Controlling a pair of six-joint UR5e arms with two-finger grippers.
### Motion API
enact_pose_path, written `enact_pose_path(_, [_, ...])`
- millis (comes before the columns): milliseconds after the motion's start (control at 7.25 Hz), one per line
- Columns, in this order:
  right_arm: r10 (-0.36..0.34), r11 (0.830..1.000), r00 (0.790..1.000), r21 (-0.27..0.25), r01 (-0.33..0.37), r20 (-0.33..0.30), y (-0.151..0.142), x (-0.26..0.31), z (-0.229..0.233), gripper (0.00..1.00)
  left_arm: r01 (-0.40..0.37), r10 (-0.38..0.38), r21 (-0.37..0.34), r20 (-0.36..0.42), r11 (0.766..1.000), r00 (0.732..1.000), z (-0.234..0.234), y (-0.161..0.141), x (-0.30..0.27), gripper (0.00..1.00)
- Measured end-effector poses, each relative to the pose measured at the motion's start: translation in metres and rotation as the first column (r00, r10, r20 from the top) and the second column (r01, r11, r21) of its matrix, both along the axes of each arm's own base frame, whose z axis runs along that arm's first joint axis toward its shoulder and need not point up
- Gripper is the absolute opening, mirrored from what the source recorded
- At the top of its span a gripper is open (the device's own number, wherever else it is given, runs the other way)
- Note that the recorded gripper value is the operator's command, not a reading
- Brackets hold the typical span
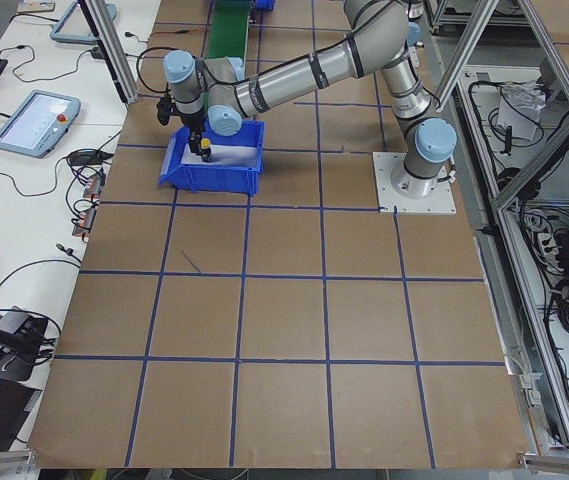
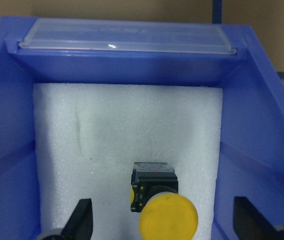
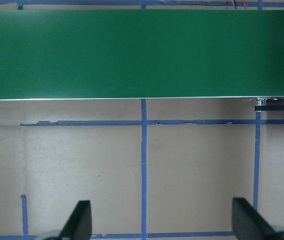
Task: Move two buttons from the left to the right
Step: 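Lower the left gripper and grasp the yellow button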
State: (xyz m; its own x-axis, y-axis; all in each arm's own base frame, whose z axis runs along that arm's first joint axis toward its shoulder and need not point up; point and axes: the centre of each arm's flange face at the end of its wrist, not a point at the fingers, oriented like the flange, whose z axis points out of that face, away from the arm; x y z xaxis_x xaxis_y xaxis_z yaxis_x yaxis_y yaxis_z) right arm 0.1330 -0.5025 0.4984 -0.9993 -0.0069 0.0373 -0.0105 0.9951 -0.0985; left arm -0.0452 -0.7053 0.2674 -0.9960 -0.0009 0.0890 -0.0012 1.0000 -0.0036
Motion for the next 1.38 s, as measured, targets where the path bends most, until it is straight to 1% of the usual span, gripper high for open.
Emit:
enact_pose_path(276, [-0.006, 1.000, 1.000, 0.004, 0.006, -0.001, -0.001, -0.004, 0.000, 1.00, -0.001, 0.001, 0.013, 0.000, 1.000, 1.000, -0.007, 0.003, 0.000, 0.85])
enact_pose_path(552, [-0.008, 1.000, 1.000, 0.009, 0.008, 0.000, -0.001, -0.005, -0.001, 1.00, 0.001, -0.001, 0.016, 0.004, 1.000, 1.000, -0.009, 0.004, 0.000, 0.61])
enact_pose_path(690, [-0.008, 1.000, 1.000, 0.010, 0.008, 0.000, -0.001, -0.005, -0.001, 1.00, 0.002, -0.002, 0.017, 0.005, 1.000, 1.000, -0.010, 0.004, 0.001, 0.56])
enact_pose_path(828, [-0.008, 1.000, 1.000, 0.011, 0.008, 0.000, 0.000, -0.005, -0.001, 1.00, 0.004, -0.005, 0.018, 0.006, 1.000, 1.000, -0.010, 0.004, 0.001, 0.50])
enact_pose_path(966, [-0.007, 1.000, 1.000, 0.011, 0.007, 0.000, 0.000, -0.005, -0.001, 1.00, 0.008, -0.009, 0.016, 0.006, 1.000, 1.000, -0.010, 0.004, 0.001, 0.46])
enact_pose_path(1103, [-0.006, 1.000, 1.000, 0.012, 0.006, 0.001, 0.000, -0.005, -0.001, 1.00, 0.011, -0.011, 0.012, 0.007, 1.000, 1.000, -0.008, 0.003, 0.001, 0.44])
enact_pose_path(1379, [0.000, 1.000, 1.000, 0.012, 0.000, 0.001, 0.000, -0.005, -0.002, 1.00, 0.013, -0.012, -0.013, 0.012, 1.000, 1.000, 0.007, 0.001, 0.002, 0.43])
